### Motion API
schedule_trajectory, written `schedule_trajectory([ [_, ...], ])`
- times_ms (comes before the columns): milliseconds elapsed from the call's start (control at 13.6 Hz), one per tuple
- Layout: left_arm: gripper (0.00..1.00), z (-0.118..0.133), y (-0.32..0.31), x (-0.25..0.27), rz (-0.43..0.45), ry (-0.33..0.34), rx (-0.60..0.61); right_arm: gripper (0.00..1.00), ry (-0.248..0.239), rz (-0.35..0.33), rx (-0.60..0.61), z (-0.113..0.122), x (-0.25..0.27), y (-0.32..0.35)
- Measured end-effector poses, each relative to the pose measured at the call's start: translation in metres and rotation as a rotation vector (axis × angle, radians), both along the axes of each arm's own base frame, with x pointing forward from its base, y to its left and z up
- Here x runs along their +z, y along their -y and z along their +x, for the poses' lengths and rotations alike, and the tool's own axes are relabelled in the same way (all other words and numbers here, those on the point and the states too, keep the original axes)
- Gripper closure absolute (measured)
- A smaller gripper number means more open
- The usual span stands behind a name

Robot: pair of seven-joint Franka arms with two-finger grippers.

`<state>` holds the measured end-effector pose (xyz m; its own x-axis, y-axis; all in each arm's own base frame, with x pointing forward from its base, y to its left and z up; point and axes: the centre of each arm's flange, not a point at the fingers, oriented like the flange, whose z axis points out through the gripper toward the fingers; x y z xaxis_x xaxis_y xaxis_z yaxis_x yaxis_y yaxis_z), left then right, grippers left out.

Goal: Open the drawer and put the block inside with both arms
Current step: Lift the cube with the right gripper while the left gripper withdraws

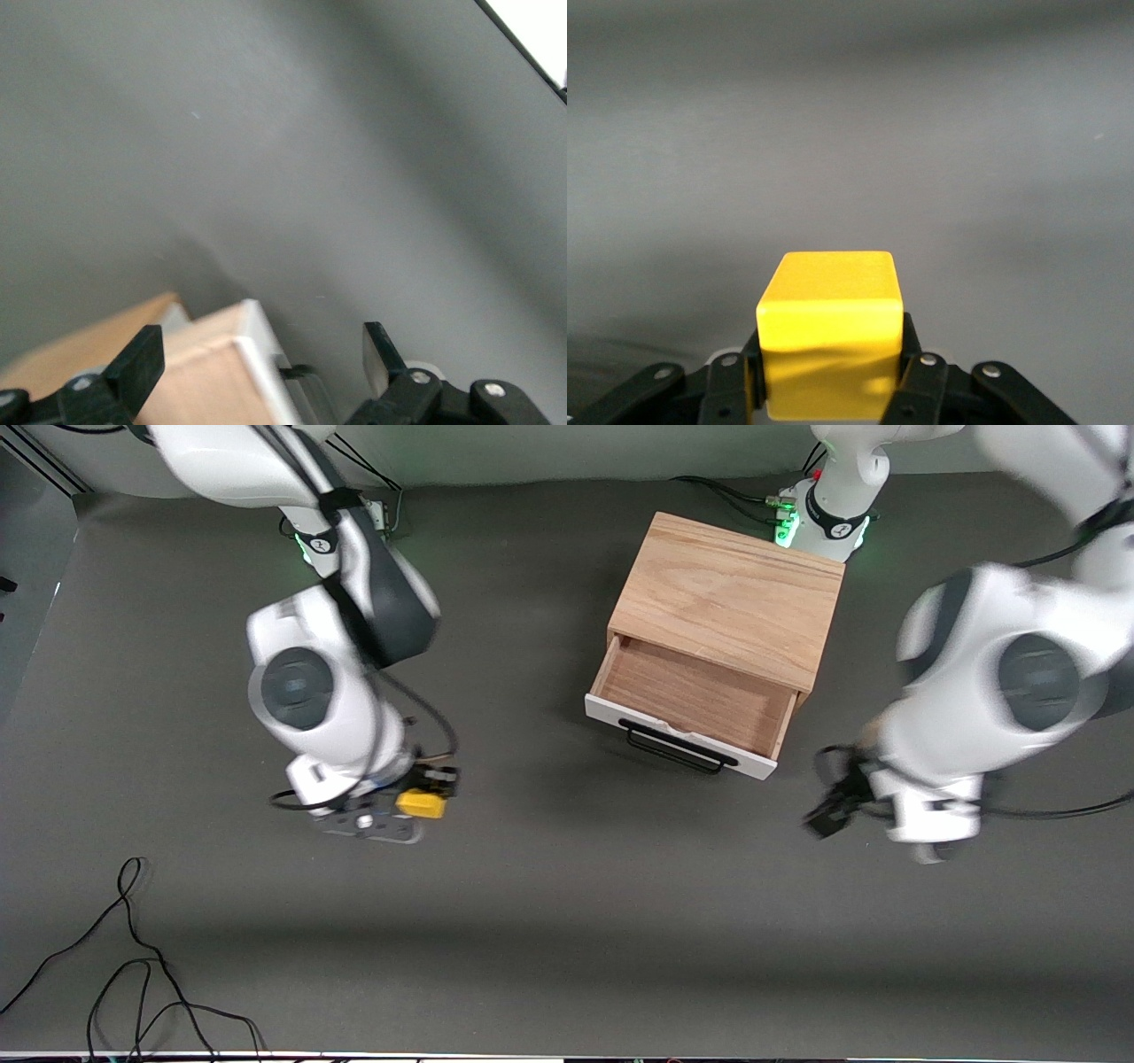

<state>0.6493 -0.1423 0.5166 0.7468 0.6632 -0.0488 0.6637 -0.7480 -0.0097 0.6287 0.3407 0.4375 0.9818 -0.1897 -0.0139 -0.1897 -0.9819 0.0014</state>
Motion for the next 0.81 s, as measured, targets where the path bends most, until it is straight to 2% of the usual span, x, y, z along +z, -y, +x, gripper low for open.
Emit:
schedule_trajectory([
  [220,0.00,-0.013,-0.078,0.034,-0.020,-0.022,-0.175,0.45,0.017,0.006,0.016,-0.025,-0.003,-0.066],
  [514,0.00,-0.045,-0.140,0.055,-0.049,-0.014,-0.391,0.45,0.034,0.035,0.044,-0.080,-0.001,-0.151],
  [807,0.00,-0.084,-0.187,0.073,-0.047,-0.001,-0.584,0.45,0.000,0.106,0.058,-0.130,-0.009,-0.214],
])
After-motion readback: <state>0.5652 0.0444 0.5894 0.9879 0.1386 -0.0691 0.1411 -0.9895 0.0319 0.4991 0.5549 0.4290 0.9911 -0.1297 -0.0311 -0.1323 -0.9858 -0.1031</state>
